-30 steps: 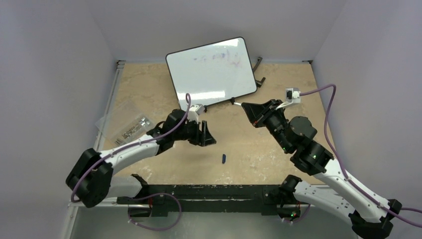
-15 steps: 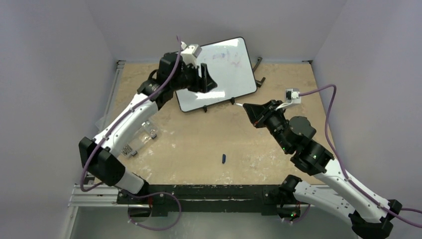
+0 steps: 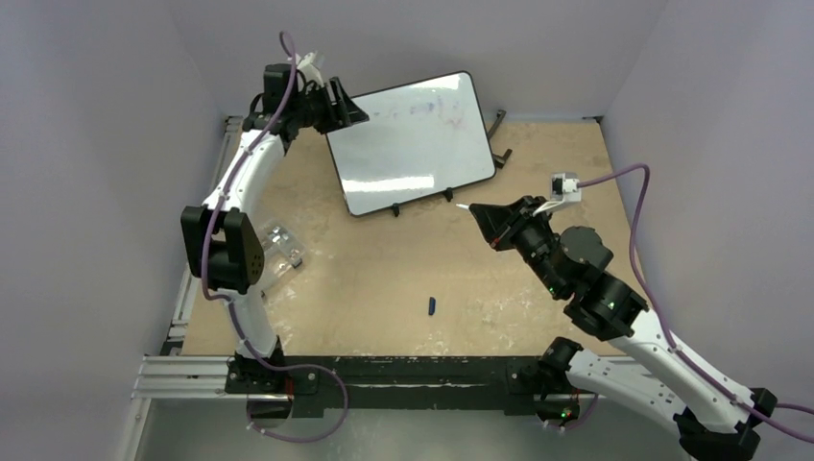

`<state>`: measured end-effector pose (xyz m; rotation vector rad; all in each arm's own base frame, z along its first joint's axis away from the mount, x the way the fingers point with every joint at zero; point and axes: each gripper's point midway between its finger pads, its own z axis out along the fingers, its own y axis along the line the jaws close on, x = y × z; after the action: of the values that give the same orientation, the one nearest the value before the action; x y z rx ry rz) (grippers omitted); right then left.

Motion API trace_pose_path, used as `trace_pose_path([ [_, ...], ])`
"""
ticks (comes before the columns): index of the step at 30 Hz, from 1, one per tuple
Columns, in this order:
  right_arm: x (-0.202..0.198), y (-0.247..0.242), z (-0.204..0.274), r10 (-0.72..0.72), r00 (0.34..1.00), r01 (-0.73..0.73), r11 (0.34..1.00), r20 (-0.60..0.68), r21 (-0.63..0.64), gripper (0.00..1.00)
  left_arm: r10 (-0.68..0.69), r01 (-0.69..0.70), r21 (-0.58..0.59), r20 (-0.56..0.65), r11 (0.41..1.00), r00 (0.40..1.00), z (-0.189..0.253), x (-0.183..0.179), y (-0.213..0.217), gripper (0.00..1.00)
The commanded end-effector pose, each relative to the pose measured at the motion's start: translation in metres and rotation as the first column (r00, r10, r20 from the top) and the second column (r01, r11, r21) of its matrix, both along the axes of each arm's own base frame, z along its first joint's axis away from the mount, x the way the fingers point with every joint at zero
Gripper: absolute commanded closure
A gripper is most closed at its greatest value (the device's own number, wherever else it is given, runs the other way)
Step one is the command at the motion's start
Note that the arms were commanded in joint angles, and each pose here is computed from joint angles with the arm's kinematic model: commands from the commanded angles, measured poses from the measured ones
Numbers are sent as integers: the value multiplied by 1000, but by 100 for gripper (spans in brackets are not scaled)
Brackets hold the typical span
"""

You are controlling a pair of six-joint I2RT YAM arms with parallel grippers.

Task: Write a sentence on the whiteboard
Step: Move the whiteboard to the center of the board.

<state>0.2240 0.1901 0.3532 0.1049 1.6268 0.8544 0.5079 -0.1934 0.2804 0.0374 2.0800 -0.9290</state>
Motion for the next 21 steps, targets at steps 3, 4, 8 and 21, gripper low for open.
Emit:
trace_pose_path([
  [3,2,4,-2,14,1000,-13,1000,8,-18,100,-67,86,-191,105,978,992,15,1,37,44],
  [4,2,5,-3,14,1000,-14,1000,7,-24,100,-69,96,-223,124,970,990,13,3,43,44],
  [8,4,9,-7,20,1000,-20,999,3,-35,100,-63,104,-279,152,955,986,1,4,72,43],
  [21,2,8,-8,30,1000,-30,999,5,-39,100,1,36,-285,130,958,991,-54,25,116,44],
])
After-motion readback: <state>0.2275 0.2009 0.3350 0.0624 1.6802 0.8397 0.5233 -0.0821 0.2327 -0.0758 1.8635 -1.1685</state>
